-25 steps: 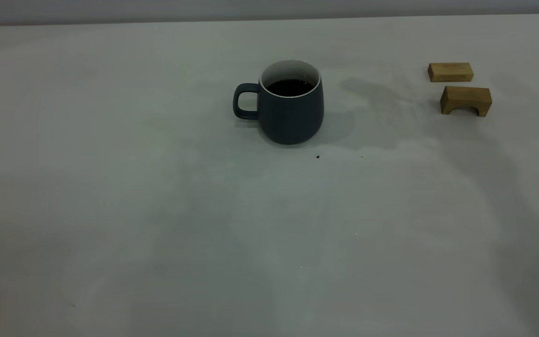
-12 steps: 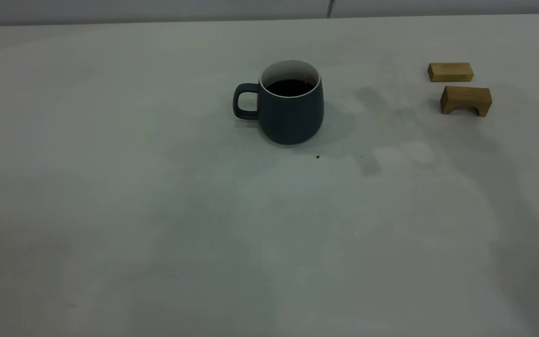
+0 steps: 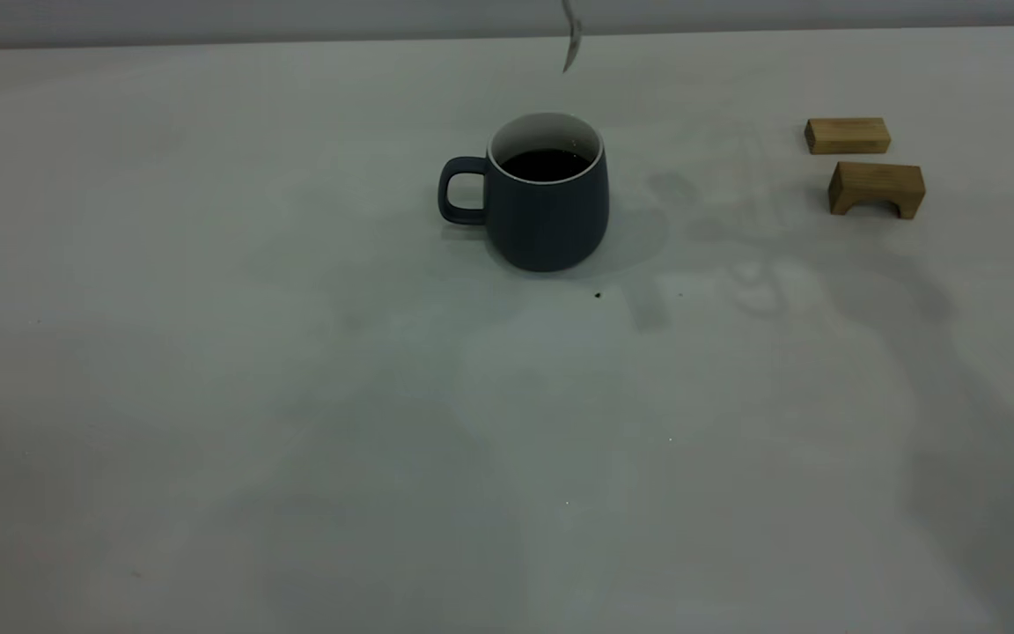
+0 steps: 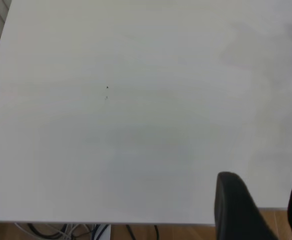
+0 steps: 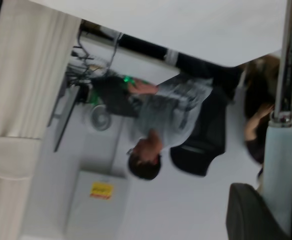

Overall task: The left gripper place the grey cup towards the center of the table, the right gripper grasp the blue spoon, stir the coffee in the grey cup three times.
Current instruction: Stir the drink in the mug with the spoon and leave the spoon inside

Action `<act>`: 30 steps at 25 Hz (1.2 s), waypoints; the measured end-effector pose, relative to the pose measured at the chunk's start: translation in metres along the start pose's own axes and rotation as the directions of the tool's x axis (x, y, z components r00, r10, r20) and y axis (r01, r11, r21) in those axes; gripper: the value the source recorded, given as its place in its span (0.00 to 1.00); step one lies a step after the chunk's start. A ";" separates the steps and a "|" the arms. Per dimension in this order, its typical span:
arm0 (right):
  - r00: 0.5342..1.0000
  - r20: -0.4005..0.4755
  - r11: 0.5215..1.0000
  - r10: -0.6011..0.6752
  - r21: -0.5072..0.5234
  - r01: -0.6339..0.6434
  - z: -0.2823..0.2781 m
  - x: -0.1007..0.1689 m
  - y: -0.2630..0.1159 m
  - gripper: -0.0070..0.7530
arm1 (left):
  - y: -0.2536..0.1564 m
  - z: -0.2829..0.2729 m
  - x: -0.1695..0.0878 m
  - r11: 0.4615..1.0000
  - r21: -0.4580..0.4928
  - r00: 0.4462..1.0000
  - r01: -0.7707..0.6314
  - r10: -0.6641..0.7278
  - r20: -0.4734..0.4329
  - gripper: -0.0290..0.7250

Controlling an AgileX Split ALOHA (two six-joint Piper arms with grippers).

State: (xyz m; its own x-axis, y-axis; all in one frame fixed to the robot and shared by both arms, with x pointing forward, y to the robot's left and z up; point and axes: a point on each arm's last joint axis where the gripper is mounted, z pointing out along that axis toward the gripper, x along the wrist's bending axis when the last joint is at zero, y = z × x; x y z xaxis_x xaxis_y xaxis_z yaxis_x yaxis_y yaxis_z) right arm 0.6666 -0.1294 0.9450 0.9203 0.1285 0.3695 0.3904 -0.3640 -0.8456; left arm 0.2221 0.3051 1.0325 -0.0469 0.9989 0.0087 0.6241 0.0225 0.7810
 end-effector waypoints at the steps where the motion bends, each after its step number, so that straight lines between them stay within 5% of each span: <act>1: 1.000 -0.014 1.000 0.022 0.016 -0.022 0.002 0.000 0.004 0.18 | 0.000 0.000 0.000 1.000 0.000 1.000 0.000 0.000 0.000 0.48; 18: 0.954 -0.100 0.955 0.284 0.112 -0.273 0.040 -0.020 0.083 0.18 | 0.000 0.000 0.000 1.000 0.000 1.000 0.000 0.000 0.000 0.48; 30: 0.942 -0.272 0.979 0.199 0.014 -0.203 0.048 -0.020 0.117 0.18 | 0.000 0.000 0.000 1.000 0.000 1.000 0.000 0.000 0.000 0.48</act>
State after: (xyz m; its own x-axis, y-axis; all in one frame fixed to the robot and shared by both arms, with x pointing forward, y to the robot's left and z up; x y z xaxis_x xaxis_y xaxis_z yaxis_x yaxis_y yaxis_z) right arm 0.6955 -0.1303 0.8198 0.9373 -0.2021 0.2840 0.1957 -0.3692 -0.9085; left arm 0.2221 0.3051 1.0325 -0.0469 0.9989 0.0087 0.6241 0.0225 0.7810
